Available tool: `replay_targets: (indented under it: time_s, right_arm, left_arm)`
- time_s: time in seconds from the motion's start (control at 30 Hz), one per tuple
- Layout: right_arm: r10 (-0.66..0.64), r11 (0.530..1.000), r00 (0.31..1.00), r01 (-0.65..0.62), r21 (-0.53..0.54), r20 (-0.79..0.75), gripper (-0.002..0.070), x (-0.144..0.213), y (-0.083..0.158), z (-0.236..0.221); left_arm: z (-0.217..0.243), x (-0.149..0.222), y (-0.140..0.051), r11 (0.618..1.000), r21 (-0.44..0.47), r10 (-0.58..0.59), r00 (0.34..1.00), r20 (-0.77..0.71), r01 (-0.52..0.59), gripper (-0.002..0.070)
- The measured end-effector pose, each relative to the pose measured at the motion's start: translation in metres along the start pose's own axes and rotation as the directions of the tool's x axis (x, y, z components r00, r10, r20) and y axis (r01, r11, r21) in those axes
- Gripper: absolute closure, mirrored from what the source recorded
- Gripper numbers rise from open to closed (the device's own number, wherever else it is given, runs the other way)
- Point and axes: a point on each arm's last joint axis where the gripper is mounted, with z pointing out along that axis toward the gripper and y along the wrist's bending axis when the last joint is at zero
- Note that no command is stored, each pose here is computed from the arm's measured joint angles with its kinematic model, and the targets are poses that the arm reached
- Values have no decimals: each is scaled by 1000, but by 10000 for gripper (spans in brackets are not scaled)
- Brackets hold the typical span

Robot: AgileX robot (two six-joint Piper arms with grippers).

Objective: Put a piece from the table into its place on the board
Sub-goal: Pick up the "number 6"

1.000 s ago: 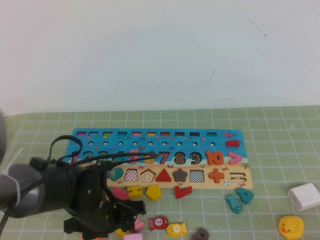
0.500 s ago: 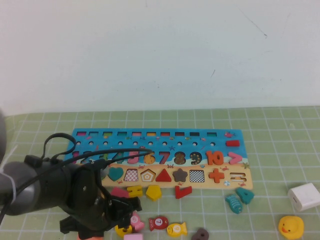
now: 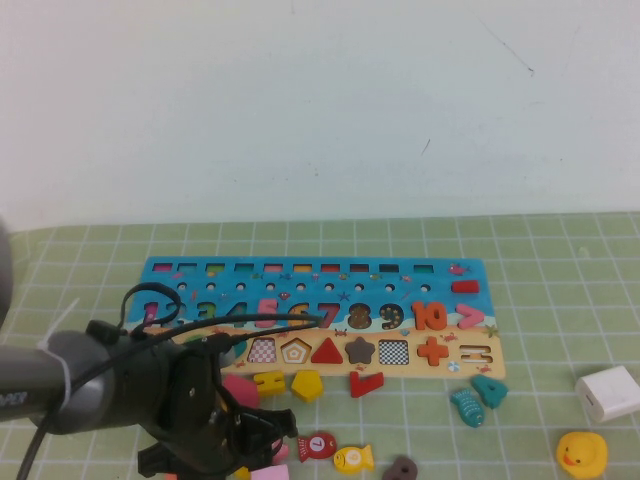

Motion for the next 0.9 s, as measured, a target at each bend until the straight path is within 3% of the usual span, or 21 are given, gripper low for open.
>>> replay_targets:
  time_s: [0.63, 0.9]
  right_arm:
    - [0, 1000, 1000, 0, 0, 0, 675, 0, 0, 0]
    - [0, 1000, 1000, 0, 0, 0, 675, 0, 0, 0]
  left_arm:
    - [1, -2, 2, 997, -36, 75, 997, 7, -74, 292]
    - [1, -2, 2, 992, -40, 118, 993, 3, -118, 351]
